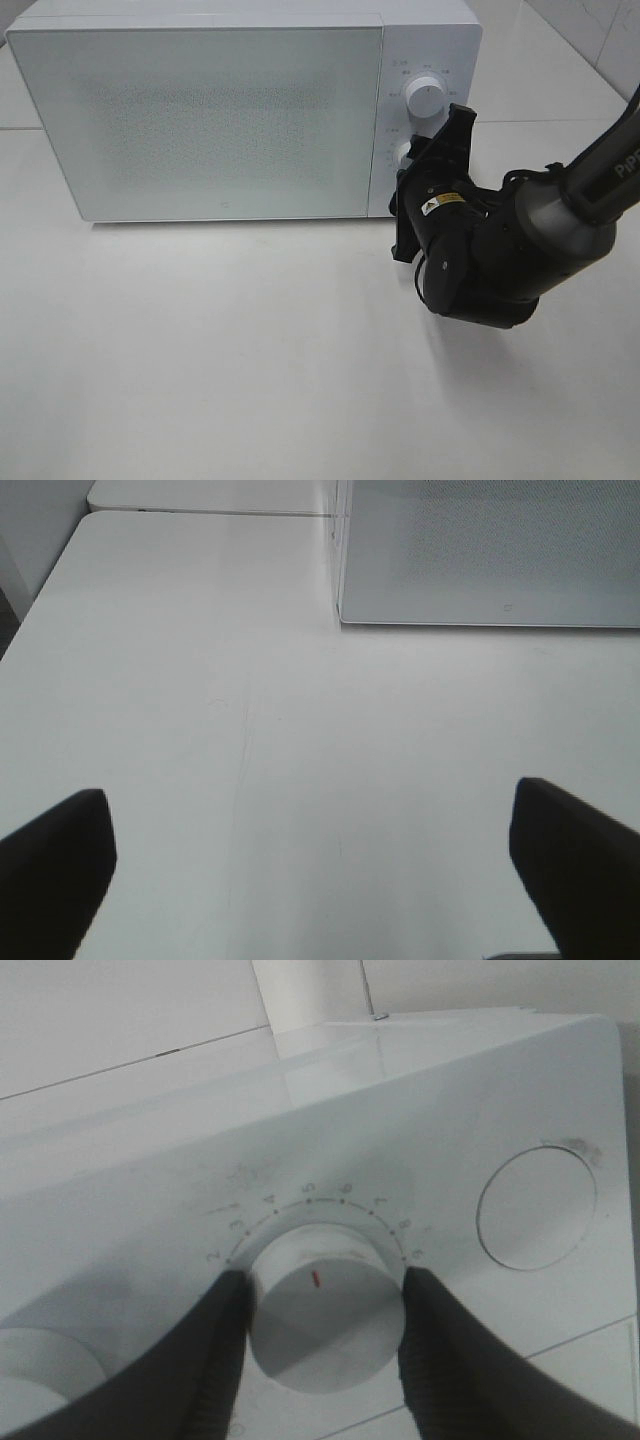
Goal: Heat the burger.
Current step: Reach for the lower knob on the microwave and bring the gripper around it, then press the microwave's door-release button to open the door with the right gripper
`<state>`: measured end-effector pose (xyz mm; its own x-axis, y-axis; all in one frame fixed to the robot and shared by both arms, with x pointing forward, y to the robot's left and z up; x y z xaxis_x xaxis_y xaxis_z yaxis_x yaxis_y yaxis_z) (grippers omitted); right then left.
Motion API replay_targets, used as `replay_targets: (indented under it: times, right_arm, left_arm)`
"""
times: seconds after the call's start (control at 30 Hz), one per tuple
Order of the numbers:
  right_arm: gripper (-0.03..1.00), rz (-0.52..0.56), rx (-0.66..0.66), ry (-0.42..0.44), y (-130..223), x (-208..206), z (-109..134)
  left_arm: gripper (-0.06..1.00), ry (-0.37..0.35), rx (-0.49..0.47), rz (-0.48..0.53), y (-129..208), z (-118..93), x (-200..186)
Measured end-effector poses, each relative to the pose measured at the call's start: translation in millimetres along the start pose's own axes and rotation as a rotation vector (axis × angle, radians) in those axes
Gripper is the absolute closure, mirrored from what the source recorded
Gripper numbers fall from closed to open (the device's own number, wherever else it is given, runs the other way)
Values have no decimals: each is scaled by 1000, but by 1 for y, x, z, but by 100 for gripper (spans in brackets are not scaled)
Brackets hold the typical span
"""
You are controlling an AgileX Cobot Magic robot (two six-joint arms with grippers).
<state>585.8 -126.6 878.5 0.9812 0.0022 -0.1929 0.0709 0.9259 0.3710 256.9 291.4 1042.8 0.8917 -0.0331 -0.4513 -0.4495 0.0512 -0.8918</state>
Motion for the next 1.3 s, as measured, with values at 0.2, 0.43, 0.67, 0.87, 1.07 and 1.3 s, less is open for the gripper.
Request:
replay_targets:
  times: [0.2,0.43,0.67,0.87,1.07,1.3]
  right_arm:
    - [52,-2,-6,0,0,0,0]
    - [49,1,-53,-2,1,0,0]
    - [40,82,-167,22,15,0,-4]
    - [31,81,-197,27,15,-1,-5]
    - [27,82,-213,30,16,-1,-6]
    - [26,79,-249,38,11,-8,-3]
  left_arm:
    - [-5,0,0,0,0,0,0]
    - [-5,0,0,-1,0,0,0]
    - [-5,0,0,-1,0,0,0]
    - [-5,0,0,-1,0,0,0]
    - [-5,0,0,-1,0,0,0]
    - [-5,0,0,-1,0,0,0]
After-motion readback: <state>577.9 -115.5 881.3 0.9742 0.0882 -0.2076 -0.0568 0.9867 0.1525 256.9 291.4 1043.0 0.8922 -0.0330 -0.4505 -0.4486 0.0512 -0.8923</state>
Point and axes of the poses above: a point on each arm's last joint axis where the gripper is mounted, x pointing out along that axis toward the gripper, z along the wrist's bending axis when the last joint is at zero, y = z × x, the point moved 3 cm from there along x, pointing out along that axis toward the gripper, and after that the axes turned 4 degrees about x, right-handed, at the moved point
